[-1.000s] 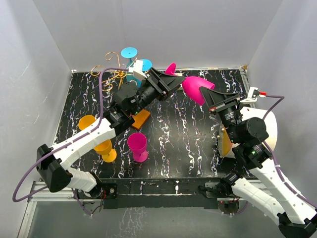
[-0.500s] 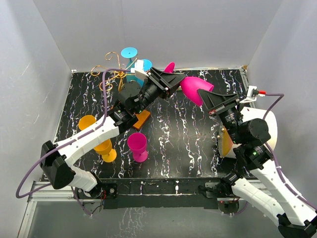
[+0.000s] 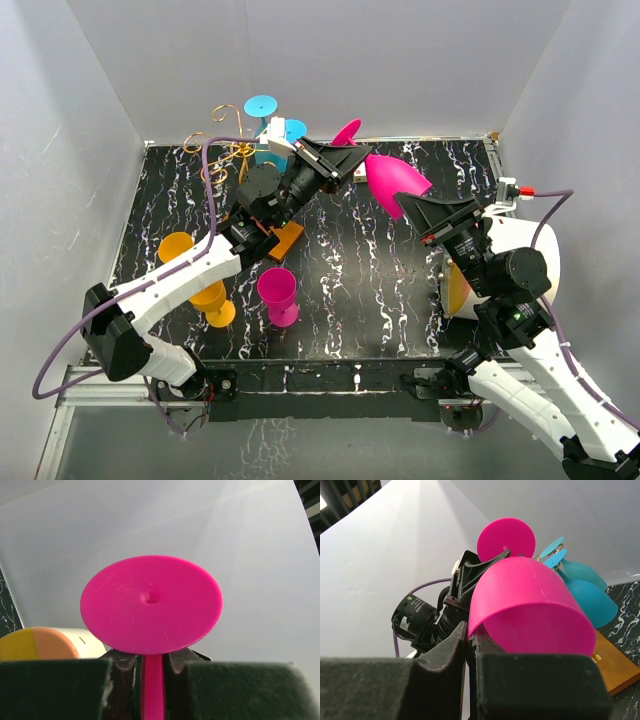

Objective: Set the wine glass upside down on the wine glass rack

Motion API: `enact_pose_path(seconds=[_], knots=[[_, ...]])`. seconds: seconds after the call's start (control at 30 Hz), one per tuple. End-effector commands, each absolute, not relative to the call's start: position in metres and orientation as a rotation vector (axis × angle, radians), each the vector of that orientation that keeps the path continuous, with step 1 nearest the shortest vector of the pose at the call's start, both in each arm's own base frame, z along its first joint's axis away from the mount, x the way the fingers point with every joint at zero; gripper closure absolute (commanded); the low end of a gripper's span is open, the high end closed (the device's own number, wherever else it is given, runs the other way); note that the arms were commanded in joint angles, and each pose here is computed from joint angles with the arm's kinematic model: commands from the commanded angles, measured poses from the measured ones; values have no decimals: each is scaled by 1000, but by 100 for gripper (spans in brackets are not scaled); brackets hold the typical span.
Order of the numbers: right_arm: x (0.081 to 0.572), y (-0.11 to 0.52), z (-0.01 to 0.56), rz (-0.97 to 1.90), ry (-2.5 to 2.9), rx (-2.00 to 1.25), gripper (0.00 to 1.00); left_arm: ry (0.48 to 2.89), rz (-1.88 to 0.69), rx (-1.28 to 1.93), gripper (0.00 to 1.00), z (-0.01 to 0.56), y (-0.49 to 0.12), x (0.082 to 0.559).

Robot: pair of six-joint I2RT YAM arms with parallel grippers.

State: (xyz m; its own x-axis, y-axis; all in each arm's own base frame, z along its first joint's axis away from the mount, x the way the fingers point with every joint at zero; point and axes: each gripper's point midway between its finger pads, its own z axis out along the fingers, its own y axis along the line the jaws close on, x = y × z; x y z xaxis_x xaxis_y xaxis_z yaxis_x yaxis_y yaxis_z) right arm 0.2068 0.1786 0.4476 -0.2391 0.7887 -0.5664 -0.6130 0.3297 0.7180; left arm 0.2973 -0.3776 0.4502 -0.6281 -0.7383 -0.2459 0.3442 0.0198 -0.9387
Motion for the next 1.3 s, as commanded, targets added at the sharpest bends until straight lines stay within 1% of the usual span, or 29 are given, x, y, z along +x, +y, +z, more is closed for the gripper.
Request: enact_pose_path(seconds=[0.0, 0.07, 0.1, 0.17, 0.23, 0.37, 0.43, 0.53, 0.6, 0.63, 0.77, 0.97, 1.13, 1.27], knots=[[199, 188, 445, 1352, 1269, 120, 100, 1360, -1746, -381, 100, 493, -361, 286], [199, 186, 444, 1352, 1271, 136, 100, 1349, -1735, -376, 100, 494, -358, 286], [200, 185, 444, 1351, 1272, 146, 97, 1345, -1728, -374, 100, 493, -357, 287], [203, 184, 441, 1340, 1284, 169, 85, 1350, -1705, -368, 100, 489, -357, 288], [207, 181, 436, 1318, 1308, 204, 67, 1358, -1674, -359, 100, 487, -356, 290], [213, 176, 423, 1276, 1366, 263, 43, 1332, -1623, -358, 100, 490, -344, 288], [213, 172, 418, 1259, 1384, 287, 35, 1330, -1570, -357, 100, 484, -338, 291], [213, 164, 409, 1223, 1414, 327, 28, 1336, -1487, -332, 100, 474, -330, 292], [215, 153, 404, 1185, 1428, 396, 27, 1344, -1456, -277, 100, 467, -329, 288], [217, 145, 400, 1157, 1441, 460, 23, 1360, -1447, -252, 100, 460, -330, 286], [217, 126, 407, 1077, 1461, 554, 23, 1395, -1435, -131, 100, 439, -333, 272], [217, 140, 427, 1091, 1490, 455, 23, 1428, -1219, 245, 100, 410, -339, 256], [213, 160, 440, 1174, 1486, 357, 31, 1294, -1172, 542, 100, 395, -339, 224], [209, 172, 447, 1242, 1473, 299, 32, 1262, -1079, 669, 100, 380, -336, 219]])
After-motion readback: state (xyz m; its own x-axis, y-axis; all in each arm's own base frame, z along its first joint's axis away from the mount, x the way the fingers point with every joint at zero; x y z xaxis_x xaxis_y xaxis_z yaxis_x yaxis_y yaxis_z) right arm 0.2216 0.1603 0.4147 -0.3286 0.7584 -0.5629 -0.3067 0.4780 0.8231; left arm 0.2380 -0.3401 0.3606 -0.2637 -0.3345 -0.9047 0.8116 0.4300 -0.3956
